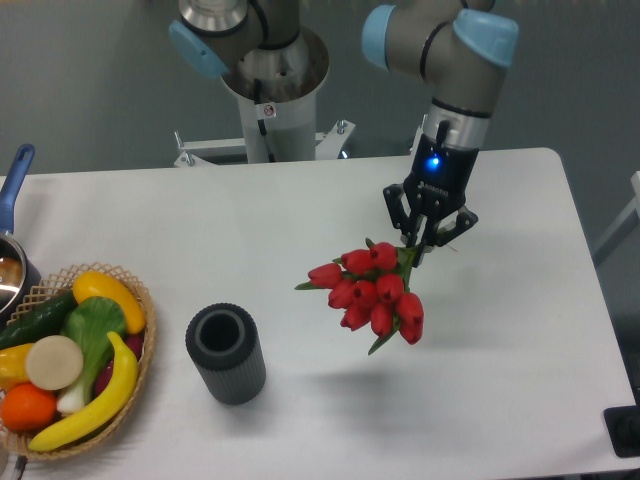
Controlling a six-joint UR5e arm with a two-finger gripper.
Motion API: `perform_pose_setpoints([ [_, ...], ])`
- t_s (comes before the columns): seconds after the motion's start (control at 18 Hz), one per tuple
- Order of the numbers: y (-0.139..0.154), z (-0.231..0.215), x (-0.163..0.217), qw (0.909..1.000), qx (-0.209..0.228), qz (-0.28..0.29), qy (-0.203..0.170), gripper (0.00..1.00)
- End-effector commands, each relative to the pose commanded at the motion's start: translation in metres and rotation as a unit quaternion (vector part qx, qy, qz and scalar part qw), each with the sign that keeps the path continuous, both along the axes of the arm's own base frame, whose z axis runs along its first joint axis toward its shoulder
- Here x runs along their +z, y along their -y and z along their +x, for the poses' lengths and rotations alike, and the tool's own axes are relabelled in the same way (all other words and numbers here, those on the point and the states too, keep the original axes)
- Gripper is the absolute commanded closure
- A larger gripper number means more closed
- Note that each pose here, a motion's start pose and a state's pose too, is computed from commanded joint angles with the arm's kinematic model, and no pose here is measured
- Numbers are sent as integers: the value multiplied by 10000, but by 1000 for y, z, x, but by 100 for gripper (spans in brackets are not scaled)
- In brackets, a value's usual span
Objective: Pick up the flowers from the table
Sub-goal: 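Lift the gripped red tulips up off the table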
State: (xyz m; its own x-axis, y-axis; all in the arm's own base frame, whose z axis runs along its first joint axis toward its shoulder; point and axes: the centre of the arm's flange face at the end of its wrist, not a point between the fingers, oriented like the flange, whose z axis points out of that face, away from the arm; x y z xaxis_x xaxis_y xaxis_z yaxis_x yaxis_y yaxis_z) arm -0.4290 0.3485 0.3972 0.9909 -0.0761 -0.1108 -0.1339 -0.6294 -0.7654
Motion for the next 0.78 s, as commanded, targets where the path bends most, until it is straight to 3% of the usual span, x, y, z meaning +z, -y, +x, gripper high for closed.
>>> perform_pose_setpoints([
  [0.33,11,-12,22,9977,183,592,283,83],
  [0.78,19,-20,24,9972,257,638,283,83],
])
